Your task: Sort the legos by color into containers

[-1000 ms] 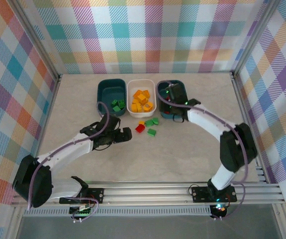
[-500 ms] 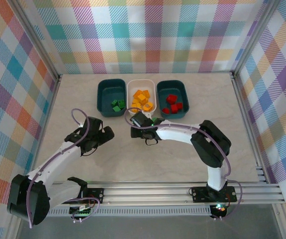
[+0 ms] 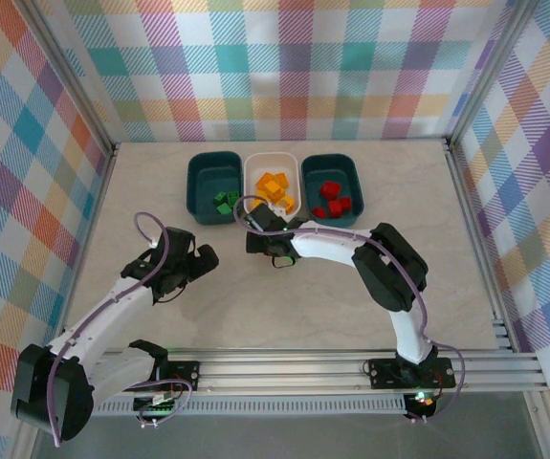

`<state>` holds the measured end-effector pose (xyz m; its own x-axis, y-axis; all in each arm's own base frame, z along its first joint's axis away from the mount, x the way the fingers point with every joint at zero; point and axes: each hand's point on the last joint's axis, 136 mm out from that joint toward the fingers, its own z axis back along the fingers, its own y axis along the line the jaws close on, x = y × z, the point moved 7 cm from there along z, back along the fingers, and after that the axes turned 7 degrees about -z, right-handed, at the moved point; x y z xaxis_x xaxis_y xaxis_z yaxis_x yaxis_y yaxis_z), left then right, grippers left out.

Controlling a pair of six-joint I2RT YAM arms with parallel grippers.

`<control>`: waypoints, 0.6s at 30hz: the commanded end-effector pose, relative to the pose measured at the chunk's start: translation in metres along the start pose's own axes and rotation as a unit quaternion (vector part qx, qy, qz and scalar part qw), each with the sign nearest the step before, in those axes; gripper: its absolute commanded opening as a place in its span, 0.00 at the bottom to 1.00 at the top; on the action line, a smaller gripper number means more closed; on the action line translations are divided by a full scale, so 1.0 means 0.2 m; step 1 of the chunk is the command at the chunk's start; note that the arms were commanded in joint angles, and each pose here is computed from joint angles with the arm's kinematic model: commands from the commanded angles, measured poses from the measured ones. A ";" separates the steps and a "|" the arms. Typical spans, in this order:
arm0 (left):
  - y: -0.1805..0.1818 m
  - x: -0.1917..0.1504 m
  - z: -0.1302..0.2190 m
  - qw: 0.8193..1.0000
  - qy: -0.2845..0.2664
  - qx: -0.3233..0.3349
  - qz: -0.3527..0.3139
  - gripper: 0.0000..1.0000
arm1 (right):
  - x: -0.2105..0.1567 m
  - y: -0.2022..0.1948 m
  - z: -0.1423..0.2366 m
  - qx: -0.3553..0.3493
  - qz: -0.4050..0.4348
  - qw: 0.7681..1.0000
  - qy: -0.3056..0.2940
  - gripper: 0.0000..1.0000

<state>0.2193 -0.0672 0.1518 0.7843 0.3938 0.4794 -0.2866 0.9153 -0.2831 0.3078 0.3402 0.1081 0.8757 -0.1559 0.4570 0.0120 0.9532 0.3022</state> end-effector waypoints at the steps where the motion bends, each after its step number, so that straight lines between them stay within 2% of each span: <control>1: 0.02 0.00 0.01 1.000 0.001 0.003 0.000 1.00 | -0.01 0.00 -0.03 -0.002 0.013 1.000 0.010 0.74; 5: 0.02 0.00 0.01 1.000 0.001 0.002 0.001 1.00 | 0.00 0.01 -0.04 0.000 0.029 1.000 0.006 0.72; 10: 0.02 0.00 0.01 1.000 0.002 0.002 0.000 1.00 | -0.01 0.03 -0.10 0.002 0.069 0.998 0.012 0.64; 12: 0.01 0.00 0.01 1.000 0.002 0.002 0.000 1.00 | -0.02 0.04 -0.13 0.001 0.091 0.996 0.021 0.56; 16: 0.02 0.00 0.00 1.000 0.006 0.005 -0.003 1.00 | -0.04 0.03 -0.11 0.013 0.105 0.994 0.020 0.32; 18: 0.02 -0.01 -0.01 1.000 0.008 0.002 -0.003 1.00 | -0.03 0.06 -0.06 0.038 0.113 0.993 0.013 0.28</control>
<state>0.2194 -0.0677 0.1524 0.7848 0.3911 0.4807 -0.2810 0.9159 -0.2865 0.3162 0.3486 0.0853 0.8774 0.0234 0.4793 -0.1427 0.9663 0.2142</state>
